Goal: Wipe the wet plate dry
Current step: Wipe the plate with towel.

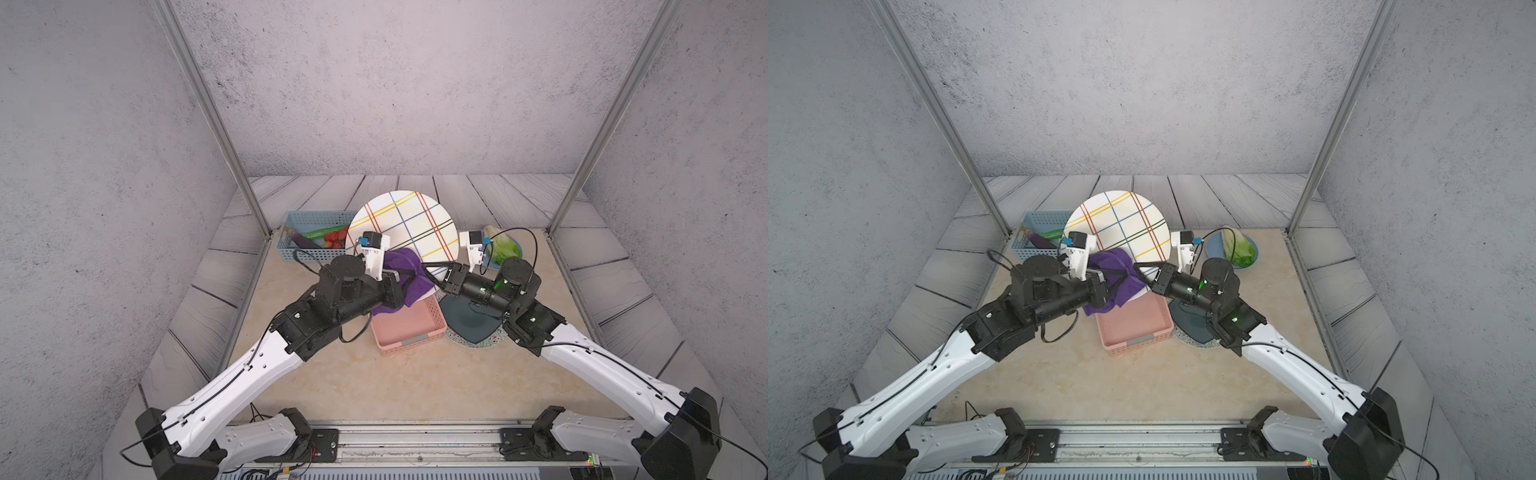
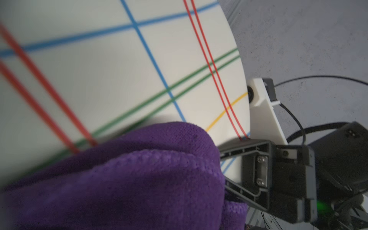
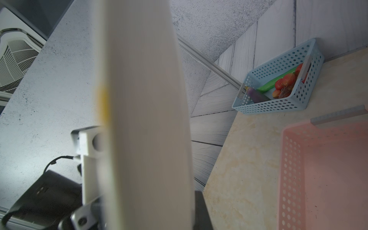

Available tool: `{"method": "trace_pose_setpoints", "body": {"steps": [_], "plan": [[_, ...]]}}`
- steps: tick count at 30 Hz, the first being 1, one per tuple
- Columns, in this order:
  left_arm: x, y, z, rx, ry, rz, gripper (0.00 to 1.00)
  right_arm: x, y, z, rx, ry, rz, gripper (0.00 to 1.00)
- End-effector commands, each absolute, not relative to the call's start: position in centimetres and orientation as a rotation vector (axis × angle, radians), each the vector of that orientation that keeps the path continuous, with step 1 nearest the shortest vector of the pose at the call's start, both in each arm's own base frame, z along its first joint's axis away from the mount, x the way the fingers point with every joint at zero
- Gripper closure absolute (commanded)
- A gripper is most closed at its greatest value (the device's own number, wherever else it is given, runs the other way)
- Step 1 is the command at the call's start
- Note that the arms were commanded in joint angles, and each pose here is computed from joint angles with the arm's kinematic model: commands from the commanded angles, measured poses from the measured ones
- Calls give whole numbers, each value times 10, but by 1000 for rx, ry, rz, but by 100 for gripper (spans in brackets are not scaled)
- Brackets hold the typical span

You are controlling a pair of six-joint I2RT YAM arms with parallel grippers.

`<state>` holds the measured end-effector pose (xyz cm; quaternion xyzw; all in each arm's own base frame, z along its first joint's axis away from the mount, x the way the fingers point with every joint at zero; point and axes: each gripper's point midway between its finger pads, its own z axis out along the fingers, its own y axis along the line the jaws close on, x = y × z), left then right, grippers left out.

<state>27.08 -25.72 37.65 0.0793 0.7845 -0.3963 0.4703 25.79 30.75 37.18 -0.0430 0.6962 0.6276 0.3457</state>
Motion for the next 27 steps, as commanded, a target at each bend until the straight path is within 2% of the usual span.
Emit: {"method": "trace_pose_setpoints", "body": {"steps": [1,3,4,7,9,11,15,17,20,23,25,27], "plan": [[307,-195,362,-15,1991,-791,100,197,305,442,-372,1529,1773,100],[304,-210,370,124,2003,-786,100,183,315,437,-444,1528,1779,100],[297,-234,373,244,2012,-823,100,178,321,436,-468,1527,1777,100],[277,-286,357,468,2048,-808,100,183,327,440,-461,1506,1775,100],[271,-303,351,518,2054,-823,100,188,328,444,-436,1482,1777,100],[281,-291,356,443,2043,-788,100,186,329,445,-454,1478,1778,100],[317,-215,371,101,2030,-800,100,186,322,438,-436,1506,1741,100],[321,-193,380,34,1977,-807,100,184,320,435,-435,1511,1733,100],[313,-218,375,130,2002,-854,100,183,328,438,-476,1509,1743,100],[304,-254,353,286,2092,-713,100,186,341,441,-505,1510,1754,100],[304,-258,346,292,2110,-680,100,189,343,444,-496,1496,1758,100],[308,-241,354,201,2084,-701,100,195,337,445,-458,1502,1731,100]]}}
